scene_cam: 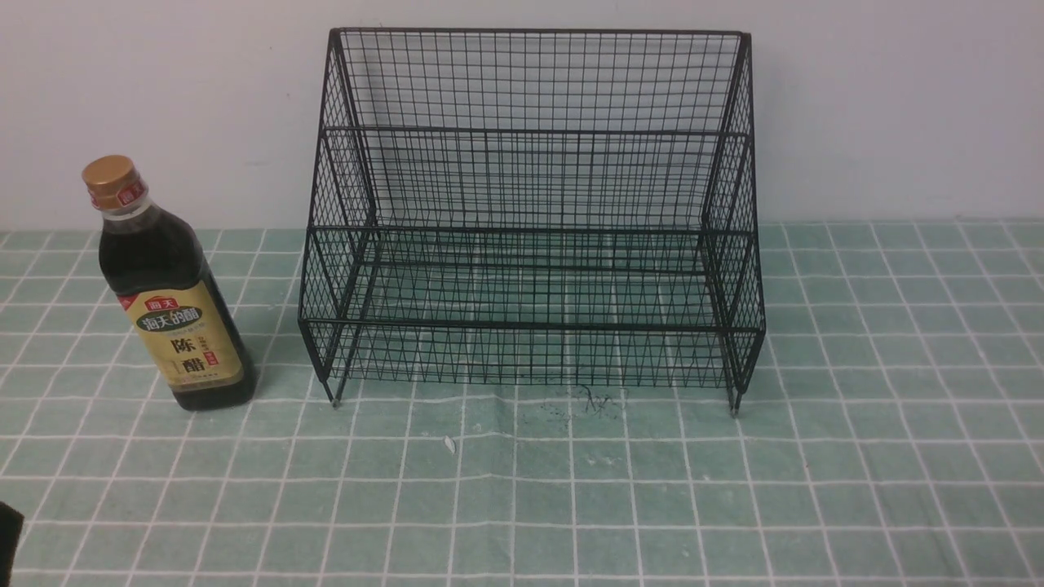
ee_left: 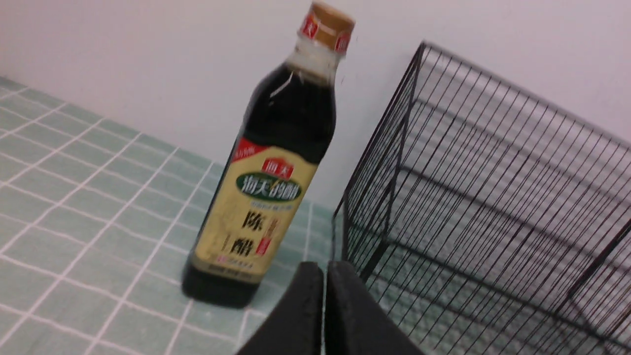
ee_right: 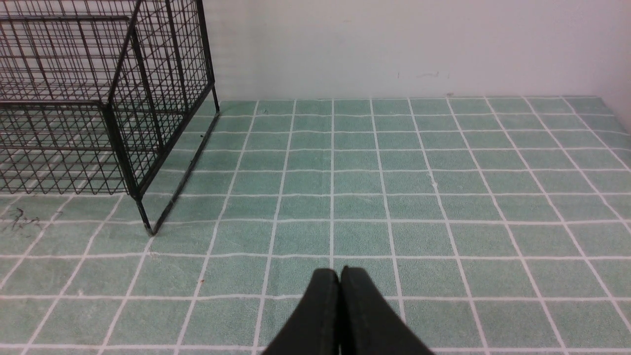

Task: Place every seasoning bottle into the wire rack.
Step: Use the left arm to grab the condiment bottle closest to it

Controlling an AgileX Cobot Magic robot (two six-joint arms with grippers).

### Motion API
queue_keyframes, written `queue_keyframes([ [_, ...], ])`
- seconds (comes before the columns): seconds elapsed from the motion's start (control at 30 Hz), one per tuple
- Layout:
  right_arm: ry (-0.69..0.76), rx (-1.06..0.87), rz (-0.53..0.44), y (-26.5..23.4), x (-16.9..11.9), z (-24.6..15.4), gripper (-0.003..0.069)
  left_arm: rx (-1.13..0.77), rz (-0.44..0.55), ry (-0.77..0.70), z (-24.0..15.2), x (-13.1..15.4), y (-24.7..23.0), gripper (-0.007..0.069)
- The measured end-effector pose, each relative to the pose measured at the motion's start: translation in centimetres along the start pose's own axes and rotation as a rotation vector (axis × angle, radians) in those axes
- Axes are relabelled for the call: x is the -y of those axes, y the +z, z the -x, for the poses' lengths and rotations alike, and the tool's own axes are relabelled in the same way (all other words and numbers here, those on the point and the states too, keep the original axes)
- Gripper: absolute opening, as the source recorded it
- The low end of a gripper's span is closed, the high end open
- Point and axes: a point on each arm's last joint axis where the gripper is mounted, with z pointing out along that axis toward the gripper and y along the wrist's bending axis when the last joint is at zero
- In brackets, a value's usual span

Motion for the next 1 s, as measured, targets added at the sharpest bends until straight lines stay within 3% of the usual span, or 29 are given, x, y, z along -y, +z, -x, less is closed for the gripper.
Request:
queue_keyframes([
  [0.2, 0.0, 0.0, 0.0, 0.0, 0.0, 0.0, -0.0015, 0.145, -0.035, -0.026, 1.3, 0.3, -0.1, -0.0006],
  [0.33, 0.0, 0.0, 0.0, 0.0, 0.0, 0.0, -0.0015, 0.417, -0.095, -0.003, 3.7, 0.9, -0.8, -0.0006],
  [0.4, 0.0, 0.0, 0.0, 0.0, 0.0, 0.0, -0.0015, 0.515, -0.121, 0.077, 5.6, 1.9, -1.3, -0.0005],
  [0.5, 0.0, 0.0, 0.0, 0.0, 0.0, 0.0, -0.0015, 0.51, -0.129, 0.173, 7.3, 3.2, -1.1, 0.0008],
  [0.67, 0.0, 0.0, 0.0, 0.0, 0.0, 0.0, -0.0015, 0.273, -0.078, 0.414, 10.3, 5.7, 2.8, 0.0143],
  [0.7, 0.0, 0.0, 0.0, 0.0, 0.0, 0.0, -0.0015, 0.276, -0.079, 0.418, 10.5, 5.8, 2.8, 0.0143],
  [0.8, 0.0, 0.0, 0.0, 0.0, 0.0, 0.0, -0.0015, 0.157, -0.047, 0.434, 11.3, 6.3, 6.4, 0.029],
  [0.83, 0.0, 0.0, 0.0, 0.0, 0.0, 0.0, -0.0015, 0.152, -0.046, 0.433, 11.3, 6.3, 6.6, 0.03],
  [0.87, 0.0, 0.0, 0.0, 0.0, 0.0, 0.0, -0.0015, 0.11, -0.033, 0.433, 11.6, 6.4, 8.3, 0.0372],
  [1.0, 0.0, 0.0, 0.0, 0.0, 0.0, 0.0, -0.0015, 0.024, -0.008, 0.435, 11.7, 6.5, 12.3, 0.0514],
])
